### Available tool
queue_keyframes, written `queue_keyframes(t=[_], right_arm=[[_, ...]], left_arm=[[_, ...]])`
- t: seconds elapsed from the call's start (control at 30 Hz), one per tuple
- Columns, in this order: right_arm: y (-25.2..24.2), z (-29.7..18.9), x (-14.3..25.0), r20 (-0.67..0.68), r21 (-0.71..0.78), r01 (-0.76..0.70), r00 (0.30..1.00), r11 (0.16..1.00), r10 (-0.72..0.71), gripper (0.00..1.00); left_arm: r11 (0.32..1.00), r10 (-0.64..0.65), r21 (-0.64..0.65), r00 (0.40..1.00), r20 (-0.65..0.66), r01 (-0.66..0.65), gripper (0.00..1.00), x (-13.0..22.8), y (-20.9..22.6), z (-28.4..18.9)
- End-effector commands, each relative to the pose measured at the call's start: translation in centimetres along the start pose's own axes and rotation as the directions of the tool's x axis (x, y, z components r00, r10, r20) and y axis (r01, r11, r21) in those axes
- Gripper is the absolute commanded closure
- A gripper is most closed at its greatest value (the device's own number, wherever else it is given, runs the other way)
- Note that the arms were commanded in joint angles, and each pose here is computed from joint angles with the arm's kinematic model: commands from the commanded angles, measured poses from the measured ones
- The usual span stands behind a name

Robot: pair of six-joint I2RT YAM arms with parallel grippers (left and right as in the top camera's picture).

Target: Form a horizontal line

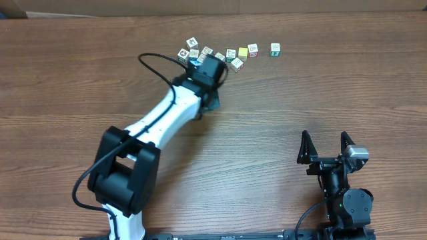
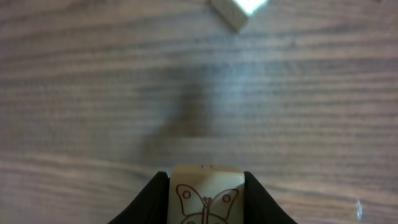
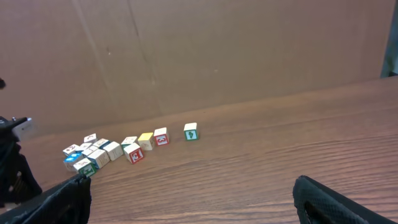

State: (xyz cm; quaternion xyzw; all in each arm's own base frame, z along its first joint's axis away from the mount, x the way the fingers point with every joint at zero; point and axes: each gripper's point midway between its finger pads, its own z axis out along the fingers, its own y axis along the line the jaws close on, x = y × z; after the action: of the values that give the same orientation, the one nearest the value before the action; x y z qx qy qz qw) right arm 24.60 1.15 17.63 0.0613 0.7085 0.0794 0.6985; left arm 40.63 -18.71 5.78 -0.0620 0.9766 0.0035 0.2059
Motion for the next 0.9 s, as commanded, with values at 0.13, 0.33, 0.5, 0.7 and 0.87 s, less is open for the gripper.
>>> queue_keyframes(t=[0.13, 0.33, 0.5, 0.7, 0.87], right_arm=[[-0.1, 0.0, 0.4, -0.001, 0.001, 0.005, 1.000, 1.000, -0.005, 0.00], [-0.1, 0.0, 0.4, -0.001, 0.001, 0.005, 1.000, 1.000, -0.005, 0.00], [-0.1, 0.0, 0.4, -0.001, 0.001, 0.005, 1.000, 1.000, -0.005, 0.00], [-0.1, 0.0, 0.4, -0.001, 0.001, 0.005, 1.000, 1.000, -0.005, 0.00], [-0.1, 0.0, 0.4, -0.001, 0.001, 0.005, 1.000, 1.000, -0.005, 0.00]], left_arm=[[0.998, -0.019, -0.058, 0.993, 0.118, 0.026, 0.76, -0.5, -1.6, -2.2], [0.998, -0.029, -0.046, 0.992, 0.122, 0.035, 0.83, -0.6, -1.8, -2.2], [0.998, -0.045, -0.027, 0.990, 0.136, 0.049, 0.79, -1.2, -2.0, -2.2], [0.998, -0.046, -0.031, 0.990, 0.132, 0.051, 0.78, -1.1, -1.8, -2.1], [0.998, -0.053, -0.025, 0.988, 0.146, 0.057, 0.81, -1.5, -1.9, -2.1]])
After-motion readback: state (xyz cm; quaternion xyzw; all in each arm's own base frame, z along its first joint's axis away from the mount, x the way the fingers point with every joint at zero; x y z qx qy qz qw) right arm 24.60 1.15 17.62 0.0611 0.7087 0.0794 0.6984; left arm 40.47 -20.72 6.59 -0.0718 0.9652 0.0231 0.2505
